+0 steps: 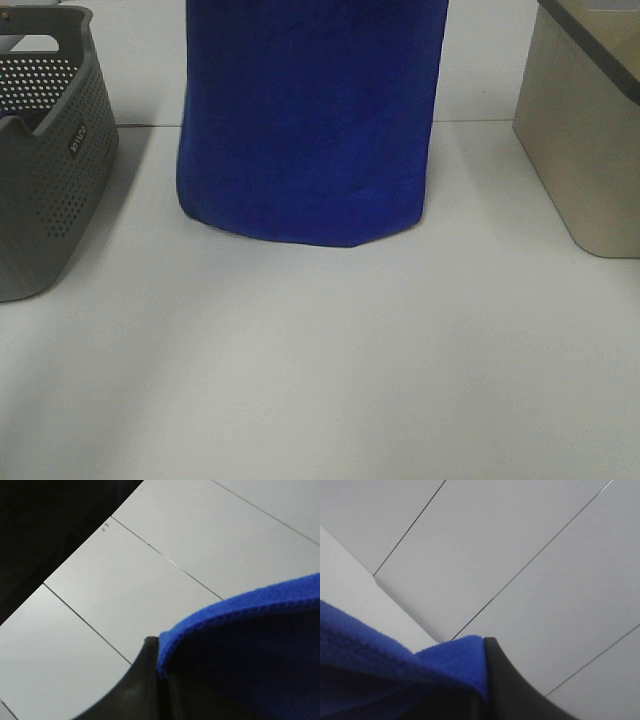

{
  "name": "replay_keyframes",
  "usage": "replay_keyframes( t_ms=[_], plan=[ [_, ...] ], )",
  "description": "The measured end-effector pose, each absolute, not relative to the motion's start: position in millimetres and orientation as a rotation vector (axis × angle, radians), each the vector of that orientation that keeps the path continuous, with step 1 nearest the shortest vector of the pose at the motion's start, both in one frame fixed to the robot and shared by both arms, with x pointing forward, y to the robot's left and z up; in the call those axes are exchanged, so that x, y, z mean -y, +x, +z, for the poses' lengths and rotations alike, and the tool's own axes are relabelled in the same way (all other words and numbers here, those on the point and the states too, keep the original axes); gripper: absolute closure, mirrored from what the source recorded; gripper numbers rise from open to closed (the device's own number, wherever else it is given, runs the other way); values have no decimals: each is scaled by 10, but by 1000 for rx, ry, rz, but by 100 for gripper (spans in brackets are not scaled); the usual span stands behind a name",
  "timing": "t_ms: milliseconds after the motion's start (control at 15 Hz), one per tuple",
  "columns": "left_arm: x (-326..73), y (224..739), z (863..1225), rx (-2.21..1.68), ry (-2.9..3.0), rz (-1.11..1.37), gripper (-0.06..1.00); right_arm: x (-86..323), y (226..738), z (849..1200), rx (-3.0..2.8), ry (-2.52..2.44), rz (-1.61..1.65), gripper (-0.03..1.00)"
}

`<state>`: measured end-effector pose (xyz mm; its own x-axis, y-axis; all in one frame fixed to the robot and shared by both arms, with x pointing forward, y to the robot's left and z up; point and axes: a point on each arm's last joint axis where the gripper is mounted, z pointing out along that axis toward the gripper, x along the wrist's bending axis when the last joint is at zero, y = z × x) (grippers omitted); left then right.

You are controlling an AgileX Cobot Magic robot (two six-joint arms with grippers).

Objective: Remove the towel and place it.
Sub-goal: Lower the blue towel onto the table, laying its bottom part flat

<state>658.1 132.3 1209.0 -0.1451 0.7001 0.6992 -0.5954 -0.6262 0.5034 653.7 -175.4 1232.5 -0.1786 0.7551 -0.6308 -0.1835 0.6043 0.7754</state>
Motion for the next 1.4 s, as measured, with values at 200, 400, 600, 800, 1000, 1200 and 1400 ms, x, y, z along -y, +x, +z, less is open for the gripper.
replay_keyframes(
  t_ms=[200,400,600,800,1000,1200,1400],
  plan=[
    [-1429,6980,12063,-153,1128,1956,94,1783,6883,12255,-1417,461,940,95],
    [-1413,7295,12112,-147,1012,1985,94,1845,7162,12256,-1325,461,969,95],
    [-1401,7543,12135,-172,990,1958,94,1994,7325,12333,-1213,533,1071,95],
    [-1390,7616,12024,-197,1040,1932,94,2001,7335,12305,-1244,571,1070,95],
    [-1377,7671,11933,-215,1100,1915,94,2013,7367,12208,-1321,643,1044,95],
    [-1372,7672,11930,-216,1105,1913,94,2025,7386,12088,-1423,745,1019,95],
    [-1334,7693,11892,-262,1254,1855,94,2043,7357,12012,-1527,837,978,95]
  ],
)
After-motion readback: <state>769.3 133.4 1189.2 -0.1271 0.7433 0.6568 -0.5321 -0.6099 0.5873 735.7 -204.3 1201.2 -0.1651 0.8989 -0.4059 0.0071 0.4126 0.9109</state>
